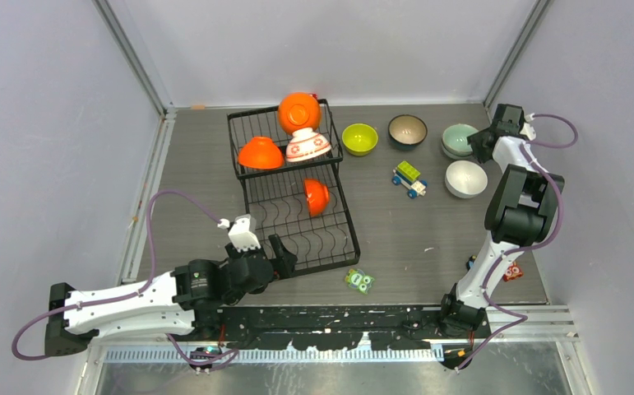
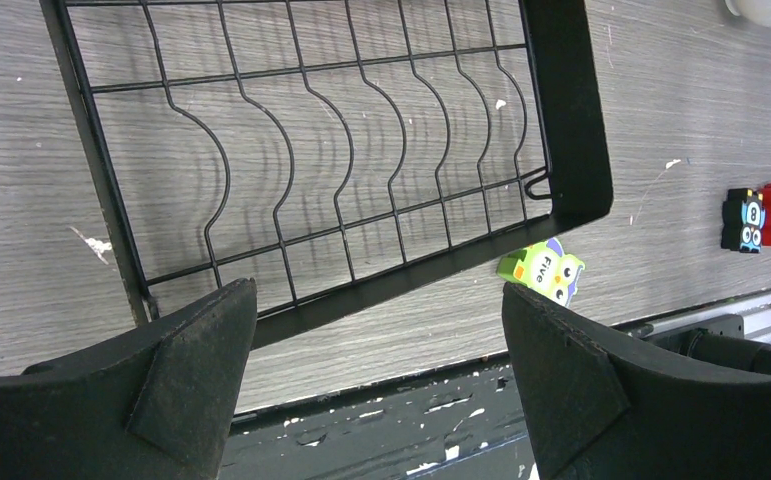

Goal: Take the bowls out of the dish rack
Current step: Place the bowl with the bowl.

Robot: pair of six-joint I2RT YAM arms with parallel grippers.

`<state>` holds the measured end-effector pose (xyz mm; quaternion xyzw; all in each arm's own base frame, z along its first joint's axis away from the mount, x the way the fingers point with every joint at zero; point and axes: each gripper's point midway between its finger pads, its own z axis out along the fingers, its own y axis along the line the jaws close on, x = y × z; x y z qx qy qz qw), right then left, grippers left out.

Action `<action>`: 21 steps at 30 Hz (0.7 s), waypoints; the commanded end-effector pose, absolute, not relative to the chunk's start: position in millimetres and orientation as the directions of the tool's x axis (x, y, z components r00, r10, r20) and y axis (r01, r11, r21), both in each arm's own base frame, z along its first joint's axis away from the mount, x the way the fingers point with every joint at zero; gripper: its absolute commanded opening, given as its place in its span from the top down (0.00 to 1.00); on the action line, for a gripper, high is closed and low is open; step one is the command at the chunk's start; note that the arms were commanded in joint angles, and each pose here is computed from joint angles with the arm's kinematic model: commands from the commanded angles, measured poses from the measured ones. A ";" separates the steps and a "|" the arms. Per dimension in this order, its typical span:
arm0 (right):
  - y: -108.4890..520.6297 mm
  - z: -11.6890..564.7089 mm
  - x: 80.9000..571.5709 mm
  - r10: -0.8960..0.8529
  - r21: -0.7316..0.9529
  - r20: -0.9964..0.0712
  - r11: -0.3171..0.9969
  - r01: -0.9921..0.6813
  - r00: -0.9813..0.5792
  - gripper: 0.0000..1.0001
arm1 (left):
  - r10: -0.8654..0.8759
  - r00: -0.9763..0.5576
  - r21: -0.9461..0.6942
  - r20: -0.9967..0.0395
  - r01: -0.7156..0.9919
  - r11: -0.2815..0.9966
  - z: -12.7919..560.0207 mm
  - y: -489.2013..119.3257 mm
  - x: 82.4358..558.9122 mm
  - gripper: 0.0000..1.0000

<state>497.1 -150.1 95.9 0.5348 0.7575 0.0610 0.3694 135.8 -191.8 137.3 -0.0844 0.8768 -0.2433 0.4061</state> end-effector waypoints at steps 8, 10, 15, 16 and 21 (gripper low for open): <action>-157.7 163.1 494.3 0.826 0.537 -0.558 0.436 0.722 -0.084 0.55 | -0.377 -0.650 -0.530 -0.660 0.046 0.847 140.2 -191.8 135.7 0.06; -157.4 161.7 491.9 0.825 0.530 -0.558 0.436 0.727 -0.088 0.56 | -0.379 -0.650 -0.532 -0.659 0.048 0.845 140.4 -191.7 135.5 0.06; -158.4 151.7 487.1 0.824 0.505 -0.556 0.436 0.745 -0.105 0.59 | -0.380 -0.652 -0.536 -0.656 0.049 0.843 139.7 -192.1 135.0 0.06; -159.0 149.6 486.5 0.823 0.499 -0.558 0.436 0.749 -0.107 0.59 | -0.379 -0.652 -0.535 -0.657 0.049 0.843 139.2 -192.0 135.0 0.06; -161.2 142.4 487.1 0.822 0.484 -0.557 0.436 0.759 -0.118 0.60 | -0.380 -0.651 -0.535 -0.657 0.048 0.843 139.5 -191.8 135.2 0.06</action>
